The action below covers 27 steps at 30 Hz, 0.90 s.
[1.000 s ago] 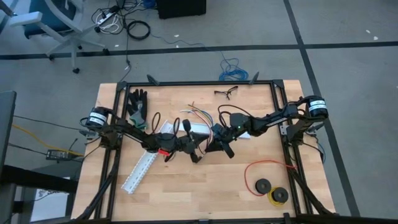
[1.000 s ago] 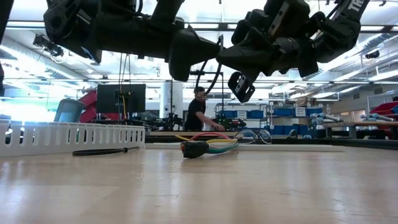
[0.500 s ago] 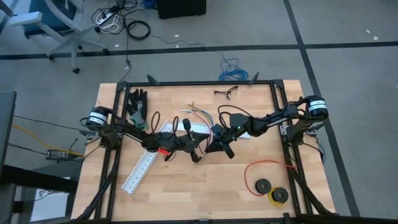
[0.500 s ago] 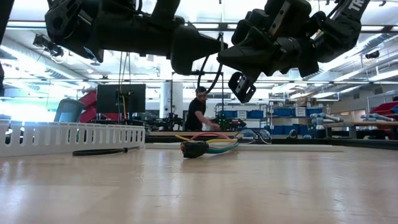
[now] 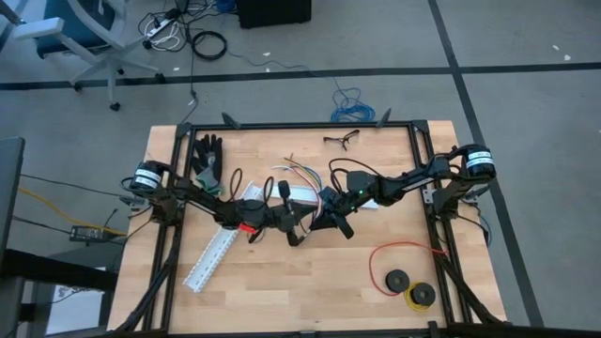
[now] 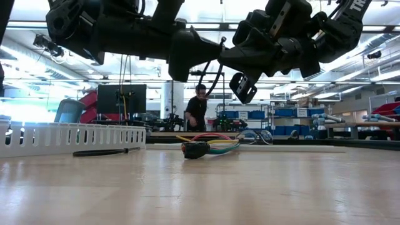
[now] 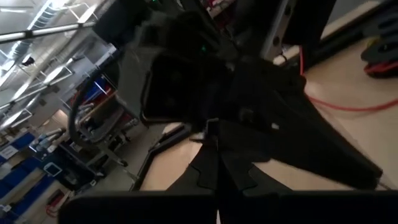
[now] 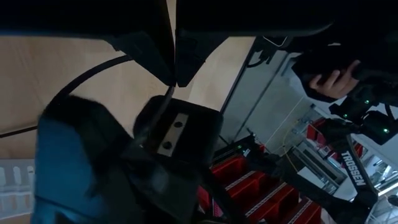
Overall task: Ziptie cables
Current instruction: Wrap the cables together using a zip tie
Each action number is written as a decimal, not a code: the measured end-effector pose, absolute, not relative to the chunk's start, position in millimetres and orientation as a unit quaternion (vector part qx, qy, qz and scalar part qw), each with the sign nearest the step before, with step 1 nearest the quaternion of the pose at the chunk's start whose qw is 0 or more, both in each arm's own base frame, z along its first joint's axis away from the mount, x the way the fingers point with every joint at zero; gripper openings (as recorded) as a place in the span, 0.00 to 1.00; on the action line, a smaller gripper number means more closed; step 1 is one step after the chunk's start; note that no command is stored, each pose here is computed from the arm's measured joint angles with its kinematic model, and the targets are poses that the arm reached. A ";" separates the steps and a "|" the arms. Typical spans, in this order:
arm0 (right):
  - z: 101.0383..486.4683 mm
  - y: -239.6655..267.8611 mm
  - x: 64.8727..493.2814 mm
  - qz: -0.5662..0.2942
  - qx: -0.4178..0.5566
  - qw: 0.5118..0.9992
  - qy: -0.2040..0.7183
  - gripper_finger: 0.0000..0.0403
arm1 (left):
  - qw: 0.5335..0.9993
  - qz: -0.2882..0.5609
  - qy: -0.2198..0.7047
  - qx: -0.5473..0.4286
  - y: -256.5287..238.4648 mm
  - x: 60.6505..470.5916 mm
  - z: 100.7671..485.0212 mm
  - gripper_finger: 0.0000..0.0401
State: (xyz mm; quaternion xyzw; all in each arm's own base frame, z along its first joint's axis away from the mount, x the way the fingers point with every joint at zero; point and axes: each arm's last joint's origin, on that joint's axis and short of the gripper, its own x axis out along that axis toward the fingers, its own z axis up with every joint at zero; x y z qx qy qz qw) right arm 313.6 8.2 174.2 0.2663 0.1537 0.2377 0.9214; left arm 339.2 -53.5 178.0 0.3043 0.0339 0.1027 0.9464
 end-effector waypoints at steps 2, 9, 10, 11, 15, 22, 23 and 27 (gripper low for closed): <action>174.2 8.0 313.6 0.238 0.266 0.921 0.153 0.00 | 0.946 0.101 0.040 0.306 -53.5 339.2 176.7 0.00; 174.2 -0.3 313.3 0.233 0.288 0.915 0.158 0.00 | 0.945 0.098 0.044 0.308 -54.7 339.0 175.8 0.00; 174.3 -0.8 313.1 0.237 0.290 0.914 0.159 0.00 | 0.945 0.097 0.046 0.309 -54.7 339.0 175.4 0.00; 174.3 -1.0 313.0 0.241 0.290 0.912 0.160 0.00 | 0.945 0.097 0.048 0.309 -54.6 339.0 174.9 0.00; 174.3 4.5 312.7 0.256 0.288 0.908 0.164 0.00 | 0.943 0.115 0.050 0.307 -52.6 339.0 175.6 0.00; 174.4 11.0 312.5 0.267 0.276 0.909 0.164 0.00 | 0.944 0.130 0.041 0.302 -47.7 339.6 178.1 0.00; 174.5 11.0 312.7 0.267 0.274 0.909 0.163 0.00 | 0.944 0.130 0.042 0.302 -47.6 339.7 178.0 0.00; 179.2 10.9 316.1 0.270 0.268 0.912 0.155 0.00 | 0.945 0.126 0.036 0.299 -48.4 341.3 180.4 0.00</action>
